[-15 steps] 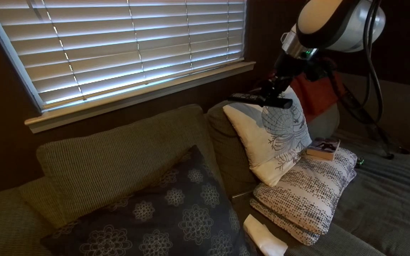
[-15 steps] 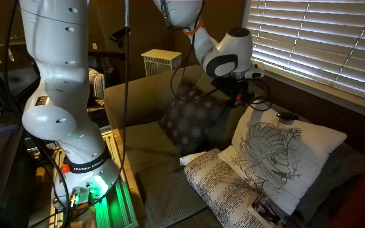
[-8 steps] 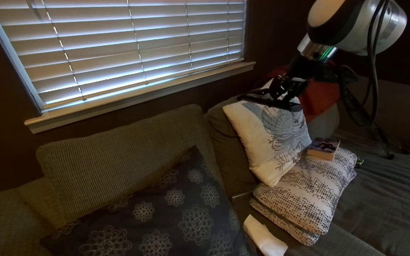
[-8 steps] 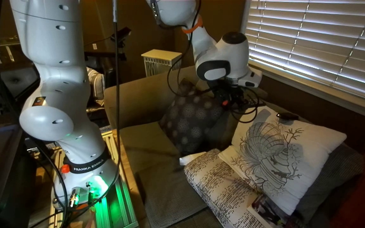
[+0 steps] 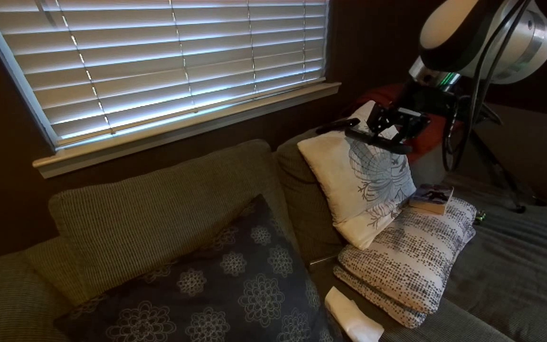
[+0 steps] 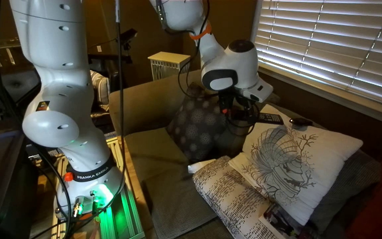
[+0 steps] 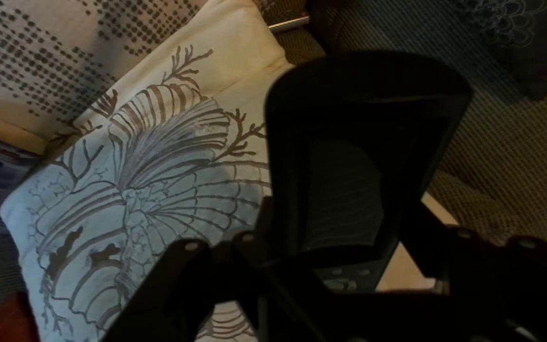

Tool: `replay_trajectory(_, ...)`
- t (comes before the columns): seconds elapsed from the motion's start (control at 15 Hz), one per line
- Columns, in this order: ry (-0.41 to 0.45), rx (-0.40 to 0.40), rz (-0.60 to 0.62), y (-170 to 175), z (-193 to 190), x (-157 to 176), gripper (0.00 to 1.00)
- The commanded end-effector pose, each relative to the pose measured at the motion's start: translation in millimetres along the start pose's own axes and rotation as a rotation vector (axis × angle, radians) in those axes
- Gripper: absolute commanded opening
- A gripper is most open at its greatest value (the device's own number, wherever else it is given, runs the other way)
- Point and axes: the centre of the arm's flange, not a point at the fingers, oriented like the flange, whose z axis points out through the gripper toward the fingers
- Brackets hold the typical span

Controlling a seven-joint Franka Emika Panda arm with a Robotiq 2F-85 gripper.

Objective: Put the remotes on top of the pillow

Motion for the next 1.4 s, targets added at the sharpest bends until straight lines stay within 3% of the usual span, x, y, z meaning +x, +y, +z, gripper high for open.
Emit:
replay_trajectory(0.0, 0.027, -0.066, 0.120, 3, -7, -9, 0.40)
replay_trajectory(0.73, -0.059, -0.171, 0.360, 13, 30, -21, 0.40)
replay_trajectory(1.33, -0.121, -0.270, 0.596, 30, 75, -5, 0.40)
